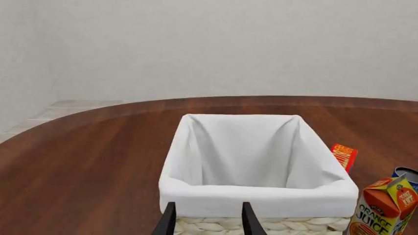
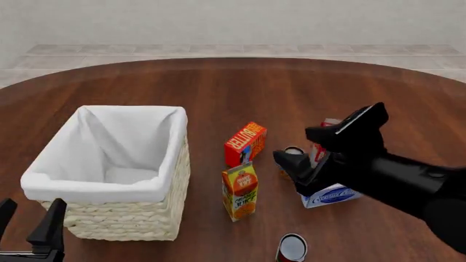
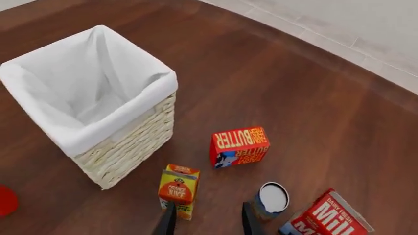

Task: Pick up the orange juice, and put it in the basket.

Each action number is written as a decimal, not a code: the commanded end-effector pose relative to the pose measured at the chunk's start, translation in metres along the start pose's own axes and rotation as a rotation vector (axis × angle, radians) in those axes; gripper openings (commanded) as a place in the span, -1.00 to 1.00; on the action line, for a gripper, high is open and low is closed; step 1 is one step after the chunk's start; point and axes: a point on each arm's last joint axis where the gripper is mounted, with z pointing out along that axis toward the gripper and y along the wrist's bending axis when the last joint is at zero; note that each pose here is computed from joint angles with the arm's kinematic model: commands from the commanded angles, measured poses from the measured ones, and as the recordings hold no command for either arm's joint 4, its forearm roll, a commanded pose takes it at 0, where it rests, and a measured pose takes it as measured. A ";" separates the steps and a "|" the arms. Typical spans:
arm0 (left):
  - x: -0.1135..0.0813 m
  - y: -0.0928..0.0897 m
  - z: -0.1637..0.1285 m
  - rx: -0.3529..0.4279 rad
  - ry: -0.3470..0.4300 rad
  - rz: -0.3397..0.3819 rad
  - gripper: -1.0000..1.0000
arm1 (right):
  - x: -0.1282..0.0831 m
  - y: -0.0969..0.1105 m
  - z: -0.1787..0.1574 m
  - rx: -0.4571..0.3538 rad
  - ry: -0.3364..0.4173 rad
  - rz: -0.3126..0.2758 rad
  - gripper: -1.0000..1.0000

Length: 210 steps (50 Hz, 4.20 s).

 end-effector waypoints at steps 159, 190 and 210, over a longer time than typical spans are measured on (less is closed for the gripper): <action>0.000 0.000 0.000 0.000 0.000 0.000 1.00 | 0.061 0.039 0.117 -0.104 0.265 0.078 1.00; 0.000 0.000 0.000 0.000 0.000 0.000 1.00 | 0.074 0.041 0.129 -0.103 0.292 0.078 1.00; 0.000 0.000 0.000 0.000 0.000 0.000 1.00 | 0.073 0.043 0.128 -0.110 0.287 0.069 -1.00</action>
